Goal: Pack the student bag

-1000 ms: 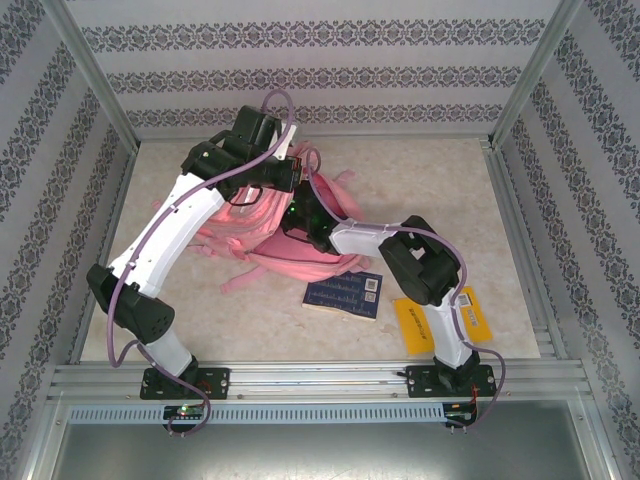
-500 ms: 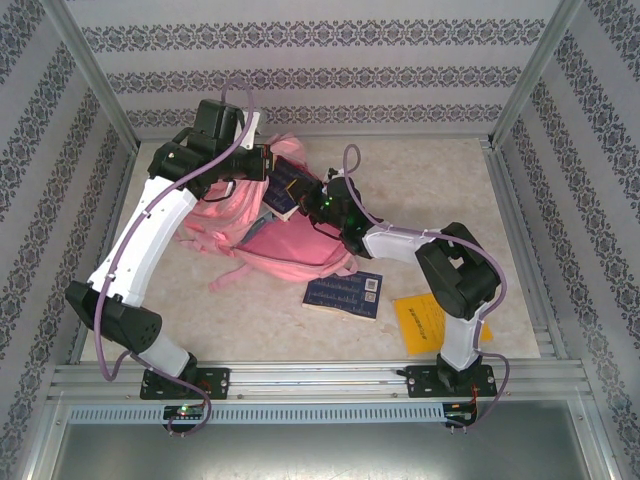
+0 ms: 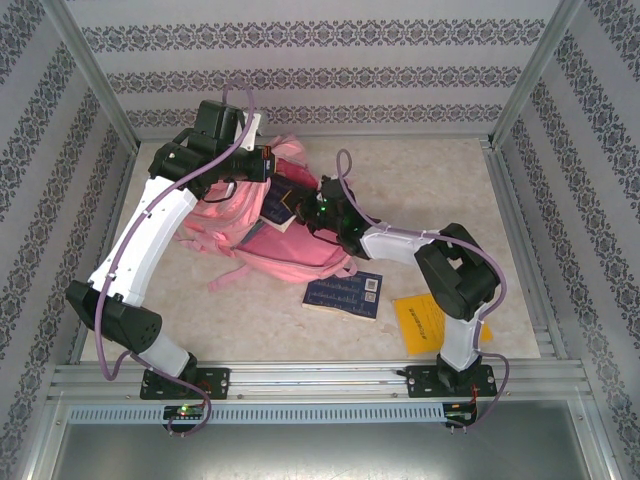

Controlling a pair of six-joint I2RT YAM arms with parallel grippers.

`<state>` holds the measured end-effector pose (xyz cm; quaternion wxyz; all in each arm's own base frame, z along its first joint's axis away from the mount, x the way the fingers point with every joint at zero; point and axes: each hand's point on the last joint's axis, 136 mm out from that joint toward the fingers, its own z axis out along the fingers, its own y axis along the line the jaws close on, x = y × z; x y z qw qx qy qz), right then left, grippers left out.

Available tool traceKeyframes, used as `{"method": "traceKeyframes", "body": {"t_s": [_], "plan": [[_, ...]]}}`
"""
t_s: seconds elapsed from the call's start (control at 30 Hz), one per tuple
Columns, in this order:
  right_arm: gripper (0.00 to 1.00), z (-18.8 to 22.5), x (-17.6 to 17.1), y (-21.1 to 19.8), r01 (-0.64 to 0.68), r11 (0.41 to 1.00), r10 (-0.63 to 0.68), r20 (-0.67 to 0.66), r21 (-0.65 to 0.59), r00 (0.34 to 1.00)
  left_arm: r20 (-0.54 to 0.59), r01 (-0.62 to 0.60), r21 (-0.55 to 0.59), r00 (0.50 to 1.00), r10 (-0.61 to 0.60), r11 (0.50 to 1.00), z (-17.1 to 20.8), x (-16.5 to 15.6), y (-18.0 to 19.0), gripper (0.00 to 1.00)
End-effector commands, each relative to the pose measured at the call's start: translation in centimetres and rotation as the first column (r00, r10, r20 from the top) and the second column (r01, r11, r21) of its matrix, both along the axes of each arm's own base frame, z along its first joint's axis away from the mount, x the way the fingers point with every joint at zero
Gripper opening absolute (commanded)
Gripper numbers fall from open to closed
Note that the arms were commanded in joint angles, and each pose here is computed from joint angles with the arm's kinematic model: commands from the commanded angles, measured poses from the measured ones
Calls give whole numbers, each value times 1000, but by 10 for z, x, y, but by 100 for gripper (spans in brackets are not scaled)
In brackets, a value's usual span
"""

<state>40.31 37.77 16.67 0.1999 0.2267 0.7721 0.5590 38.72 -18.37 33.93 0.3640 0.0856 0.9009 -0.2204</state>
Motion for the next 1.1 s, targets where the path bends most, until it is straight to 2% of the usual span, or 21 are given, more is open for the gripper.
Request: {"method": "traceKeyframes", "body": {"t_s": [0.0, 0.2, 0.27, 0.37, 0.57, 0.63, 0.7, 0.83, 0.97, 1.07], "plan": [[0, -3, -3, 26, -66, 997, 66, 7, -39, 998, 96, 33, -118, 995, -22, 993, 36, 8, -12, 0], [2, 0, 19, 82, -92, 995, 92, 30, -32, 995, 61, 70, -137, 996, -62, 988, 23, 8, -26, 0], [13, 0, 27, 99, -91, 996, 92, 44, -27, 995, 55, 69, -146, 997, -61, 987, 19, 9, -28, 0], [38, -3, 36, 114, -100, 995, 102, 70, -31, 992, 45, 58, -135, 998, -53, 989, 10, 12, -27, 0], [80, 26, 23, 101, -142, 988, 152, 247, -58, 957, 22, 23, -90, 1000, -21, 996, -10, 19, -19, 0], [87, 42, 10, 96, -183, 981, 195, 316, -65, 929, 17, 3, -84, 1000, -1, 996, -15, 23, -13, 0], [89, 49, -3, 86, -206, 976, 220, 351, -77, 910, 11, -20, -88, 1000, 22, 996, -19, 28, -6, 0], [89, 37, -17, 57, -174, 972, 218, 333, -157, 917, 12, -44, -108, 999, 46, 993, -23, 32, 0, 0], [88, 16, -29, 15, -119, 956, 195, 276, -268, 941, 4, -46, -112, 999, 47, 993, -27, 31, 1, 0], [86, 12, -40, -23, -67, 927, 180, 282, -368, 942, -15, -46, -100, 999, 45, 994, -39, 30, 1, 0]]}}
